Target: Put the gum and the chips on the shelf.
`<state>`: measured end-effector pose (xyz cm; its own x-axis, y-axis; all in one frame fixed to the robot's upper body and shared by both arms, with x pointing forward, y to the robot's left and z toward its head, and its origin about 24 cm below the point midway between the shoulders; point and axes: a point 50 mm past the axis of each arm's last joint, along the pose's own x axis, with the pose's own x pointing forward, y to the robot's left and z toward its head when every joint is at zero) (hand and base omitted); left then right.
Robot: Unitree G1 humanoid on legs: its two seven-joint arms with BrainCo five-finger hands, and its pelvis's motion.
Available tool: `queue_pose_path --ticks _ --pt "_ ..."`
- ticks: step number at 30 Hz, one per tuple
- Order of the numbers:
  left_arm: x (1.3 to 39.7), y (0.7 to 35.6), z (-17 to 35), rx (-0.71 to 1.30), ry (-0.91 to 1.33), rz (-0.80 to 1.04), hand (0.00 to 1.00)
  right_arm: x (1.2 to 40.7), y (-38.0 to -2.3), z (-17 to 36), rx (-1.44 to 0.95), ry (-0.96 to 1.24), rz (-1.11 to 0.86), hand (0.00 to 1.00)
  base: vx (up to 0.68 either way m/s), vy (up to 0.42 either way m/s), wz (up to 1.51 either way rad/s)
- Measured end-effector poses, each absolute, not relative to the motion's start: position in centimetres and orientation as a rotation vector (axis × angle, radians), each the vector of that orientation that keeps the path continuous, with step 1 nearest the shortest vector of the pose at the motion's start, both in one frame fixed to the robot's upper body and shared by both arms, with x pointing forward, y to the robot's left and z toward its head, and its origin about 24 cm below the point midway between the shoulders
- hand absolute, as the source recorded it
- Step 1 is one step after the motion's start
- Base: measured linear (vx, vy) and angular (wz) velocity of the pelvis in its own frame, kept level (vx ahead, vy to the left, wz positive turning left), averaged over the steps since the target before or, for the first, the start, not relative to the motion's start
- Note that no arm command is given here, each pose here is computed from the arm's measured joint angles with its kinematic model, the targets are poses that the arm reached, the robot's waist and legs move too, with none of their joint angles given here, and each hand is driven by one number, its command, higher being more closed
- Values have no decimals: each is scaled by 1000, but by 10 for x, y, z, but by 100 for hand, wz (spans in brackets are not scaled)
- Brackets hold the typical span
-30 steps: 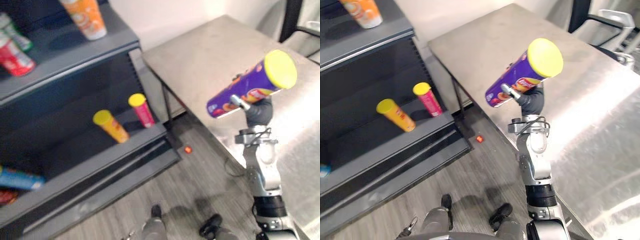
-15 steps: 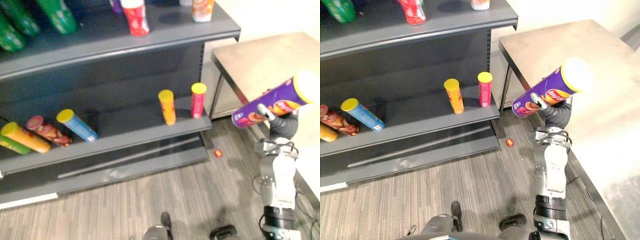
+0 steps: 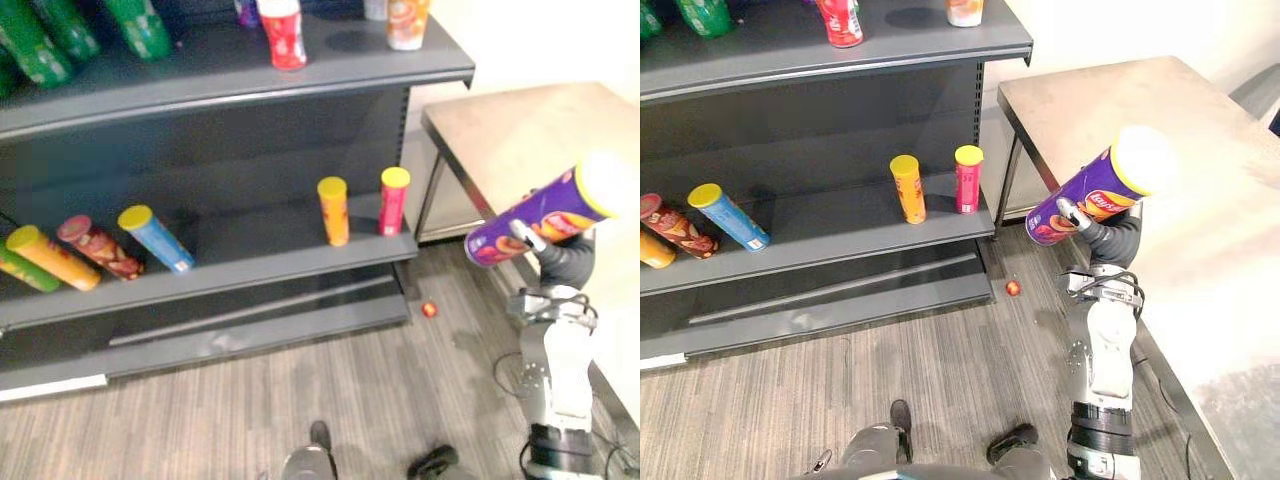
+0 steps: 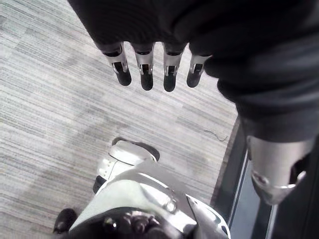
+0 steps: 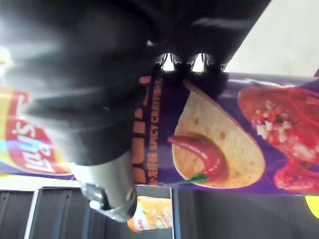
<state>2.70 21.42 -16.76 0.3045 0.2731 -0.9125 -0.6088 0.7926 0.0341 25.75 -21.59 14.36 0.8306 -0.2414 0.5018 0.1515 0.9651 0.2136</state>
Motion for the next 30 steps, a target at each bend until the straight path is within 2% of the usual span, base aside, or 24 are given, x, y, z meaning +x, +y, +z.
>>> queue_pose_path --ticks 7,14,30 --pt "37 215 -165 -427 1053 629 0 262 -200 136 160 -500 -133 100 49 64 34" --pt "34 239 -160 -306 1072 622 0 258 -164 124 177 -449 53 100 33 -4 113" --pt "31 226 -164 -316 1099 602 0 244 -149 111 268 -403 167 100 21 -136 37"
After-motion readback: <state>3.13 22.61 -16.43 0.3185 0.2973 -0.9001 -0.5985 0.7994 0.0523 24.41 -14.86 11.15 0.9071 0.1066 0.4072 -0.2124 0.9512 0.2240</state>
